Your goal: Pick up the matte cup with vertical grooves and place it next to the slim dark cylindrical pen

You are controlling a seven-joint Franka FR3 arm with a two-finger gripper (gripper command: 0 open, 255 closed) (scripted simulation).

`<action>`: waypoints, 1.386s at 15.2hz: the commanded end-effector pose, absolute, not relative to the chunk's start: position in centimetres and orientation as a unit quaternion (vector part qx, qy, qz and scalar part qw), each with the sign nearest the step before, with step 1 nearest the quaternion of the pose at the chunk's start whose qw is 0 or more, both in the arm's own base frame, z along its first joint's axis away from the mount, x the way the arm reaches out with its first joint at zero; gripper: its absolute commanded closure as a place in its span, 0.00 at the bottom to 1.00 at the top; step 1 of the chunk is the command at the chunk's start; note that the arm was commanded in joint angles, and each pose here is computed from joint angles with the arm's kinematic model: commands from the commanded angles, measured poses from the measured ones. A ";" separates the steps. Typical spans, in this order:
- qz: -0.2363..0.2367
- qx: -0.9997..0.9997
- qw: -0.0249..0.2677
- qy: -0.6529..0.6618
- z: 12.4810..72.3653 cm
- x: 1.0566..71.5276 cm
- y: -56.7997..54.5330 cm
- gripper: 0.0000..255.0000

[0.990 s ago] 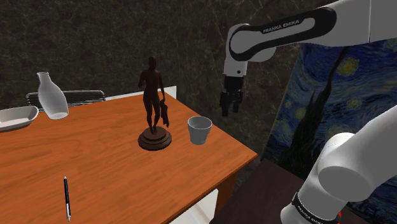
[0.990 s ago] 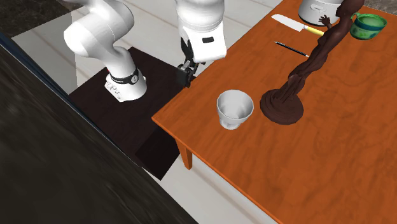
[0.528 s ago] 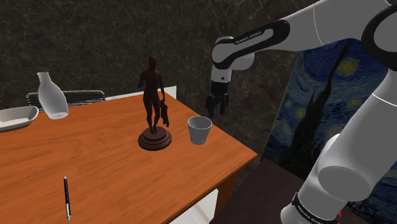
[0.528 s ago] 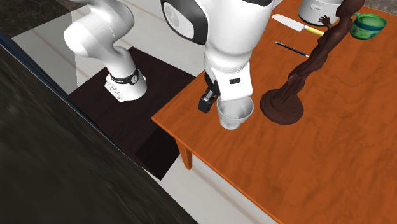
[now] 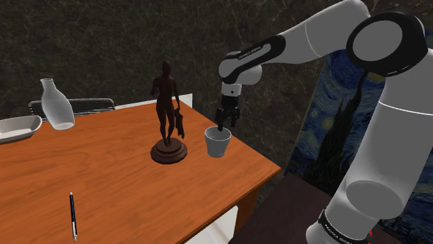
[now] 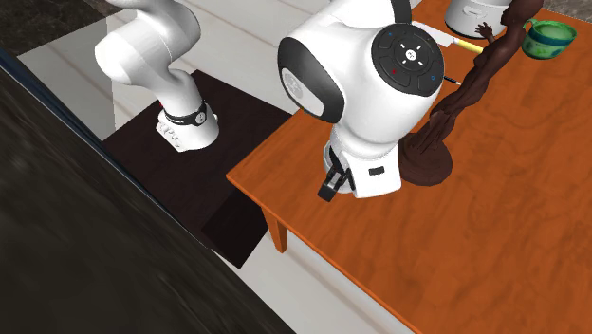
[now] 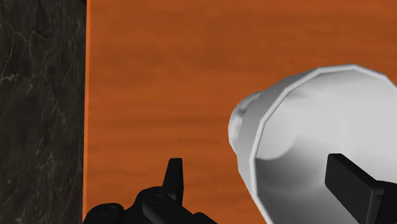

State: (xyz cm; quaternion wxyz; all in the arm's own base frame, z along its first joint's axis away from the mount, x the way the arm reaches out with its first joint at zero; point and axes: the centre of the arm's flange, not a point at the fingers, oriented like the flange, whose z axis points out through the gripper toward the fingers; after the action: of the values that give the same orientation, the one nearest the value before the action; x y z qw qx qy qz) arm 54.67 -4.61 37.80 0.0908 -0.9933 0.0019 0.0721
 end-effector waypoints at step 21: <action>0.072 -0.993 0.091 0.002 35.0 54.3 -4.1 1.00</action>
State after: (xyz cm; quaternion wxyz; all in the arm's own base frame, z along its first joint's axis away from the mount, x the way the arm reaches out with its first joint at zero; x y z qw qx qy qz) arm 54.28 -4.13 35.02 0.0907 -0.9933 0.0026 0.0712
